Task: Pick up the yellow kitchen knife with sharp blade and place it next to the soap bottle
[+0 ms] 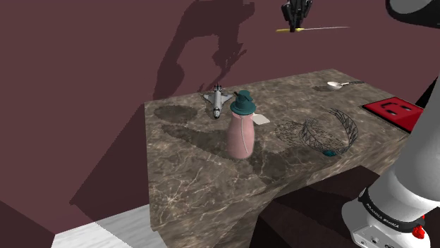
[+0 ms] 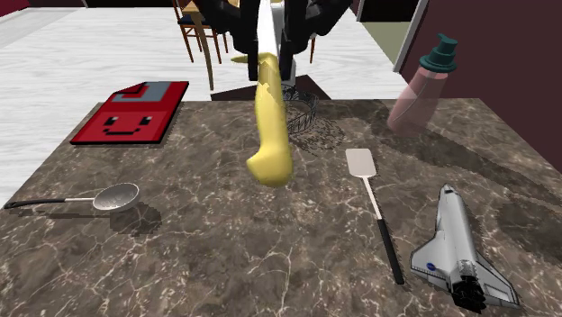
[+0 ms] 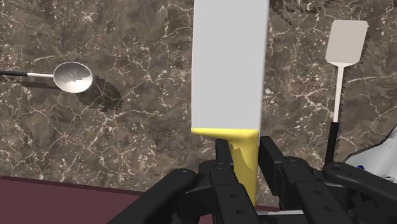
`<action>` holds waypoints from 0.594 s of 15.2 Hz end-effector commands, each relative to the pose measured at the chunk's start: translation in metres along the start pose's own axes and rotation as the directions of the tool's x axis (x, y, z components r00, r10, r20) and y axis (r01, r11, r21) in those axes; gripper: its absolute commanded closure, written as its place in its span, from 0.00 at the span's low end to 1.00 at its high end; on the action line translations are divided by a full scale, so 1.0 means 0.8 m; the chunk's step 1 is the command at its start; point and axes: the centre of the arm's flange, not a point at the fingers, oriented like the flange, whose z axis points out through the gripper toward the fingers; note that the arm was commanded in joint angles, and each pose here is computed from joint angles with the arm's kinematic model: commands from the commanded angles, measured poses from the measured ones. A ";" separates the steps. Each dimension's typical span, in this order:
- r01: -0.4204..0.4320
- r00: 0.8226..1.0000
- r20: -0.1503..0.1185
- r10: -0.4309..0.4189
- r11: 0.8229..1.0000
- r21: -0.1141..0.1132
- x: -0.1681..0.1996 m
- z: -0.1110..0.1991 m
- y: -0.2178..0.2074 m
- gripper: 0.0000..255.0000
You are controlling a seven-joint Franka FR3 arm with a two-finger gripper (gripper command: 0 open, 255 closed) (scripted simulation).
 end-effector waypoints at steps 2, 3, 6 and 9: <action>-0.001 1.000 0.000 0.001 1.000 -0.001 -0.020 0.001 -0.047 1.00; -0.001 1.000 0.000 0.001 1.000 -0.001 -0.026 0.001 -0.062 1.00; -0.001 1.000 0.000 0.001 1.000 -0.001 -0.045 0.001 -0.108 1.00; -0.001 1.000 0.000 0.001 1.000 -0.001 -0.064 0.001 -0.153 1.00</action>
